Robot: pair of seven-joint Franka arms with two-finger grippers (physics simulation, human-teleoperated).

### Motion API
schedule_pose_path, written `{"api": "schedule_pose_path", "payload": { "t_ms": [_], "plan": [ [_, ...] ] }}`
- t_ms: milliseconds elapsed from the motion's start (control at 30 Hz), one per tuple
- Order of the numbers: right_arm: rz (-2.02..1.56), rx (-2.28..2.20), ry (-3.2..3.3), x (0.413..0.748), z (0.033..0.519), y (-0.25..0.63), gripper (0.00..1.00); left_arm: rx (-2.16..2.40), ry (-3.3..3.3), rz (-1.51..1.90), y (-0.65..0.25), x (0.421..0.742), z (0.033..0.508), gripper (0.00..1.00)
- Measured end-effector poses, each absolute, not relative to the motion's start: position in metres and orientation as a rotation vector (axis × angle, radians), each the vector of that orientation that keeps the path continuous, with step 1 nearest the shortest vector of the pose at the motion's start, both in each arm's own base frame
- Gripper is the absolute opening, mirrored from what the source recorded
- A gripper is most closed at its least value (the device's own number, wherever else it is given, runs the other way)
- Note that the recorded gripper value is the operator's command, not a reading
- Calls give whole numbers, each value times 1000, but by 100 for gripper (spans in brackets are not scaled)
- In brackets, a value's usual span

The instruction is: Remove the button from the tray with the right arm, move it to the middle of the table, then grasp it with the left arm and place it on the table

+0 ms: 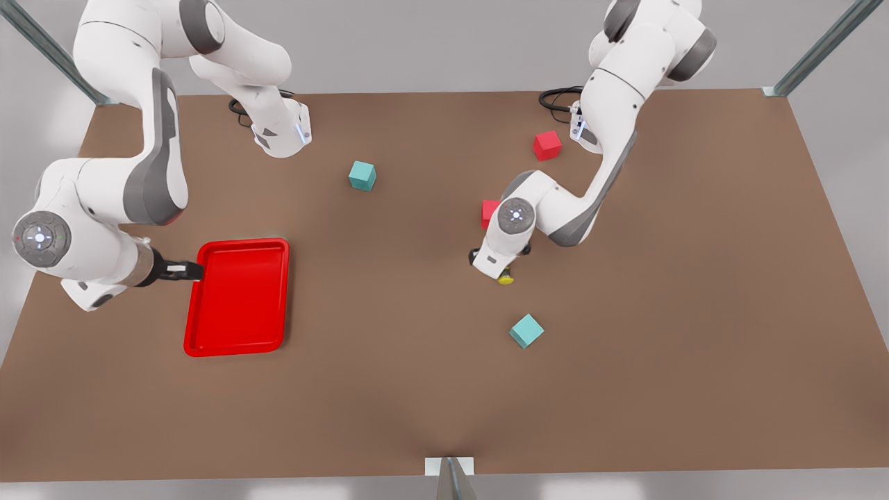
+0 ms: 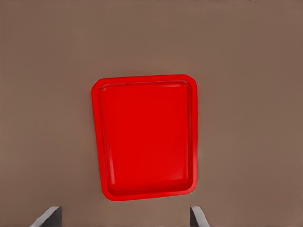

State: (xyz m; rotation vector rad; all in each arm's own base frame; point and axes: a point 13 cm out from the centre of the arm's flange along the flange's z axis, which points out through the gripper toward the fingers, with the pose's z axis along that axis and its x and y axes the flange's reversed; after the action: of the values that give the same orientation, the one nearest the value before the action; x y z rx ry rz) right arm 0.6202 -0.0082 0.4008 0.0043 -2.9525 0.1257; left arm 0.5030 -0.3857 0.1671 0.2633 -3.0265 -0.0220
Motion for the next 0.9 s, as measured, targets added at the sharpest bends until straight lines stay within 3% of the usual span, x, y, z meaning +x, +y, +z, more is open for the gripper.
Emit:
{"api": "schedule_pose_path", "payload": {
  "t_ms": [200,400,900],
  "plan": [
    [116,-39,-3032,645,394,-46,100,211,-3084,21,-384,511,135,100],
    [77,1,-3062,661,376,-36,100,145,-3094,35,-386,491,109,100],
    [62,40,-3077,668,370,-34,100,139,-3069,18,-364,475,63,100]
  ]
}}
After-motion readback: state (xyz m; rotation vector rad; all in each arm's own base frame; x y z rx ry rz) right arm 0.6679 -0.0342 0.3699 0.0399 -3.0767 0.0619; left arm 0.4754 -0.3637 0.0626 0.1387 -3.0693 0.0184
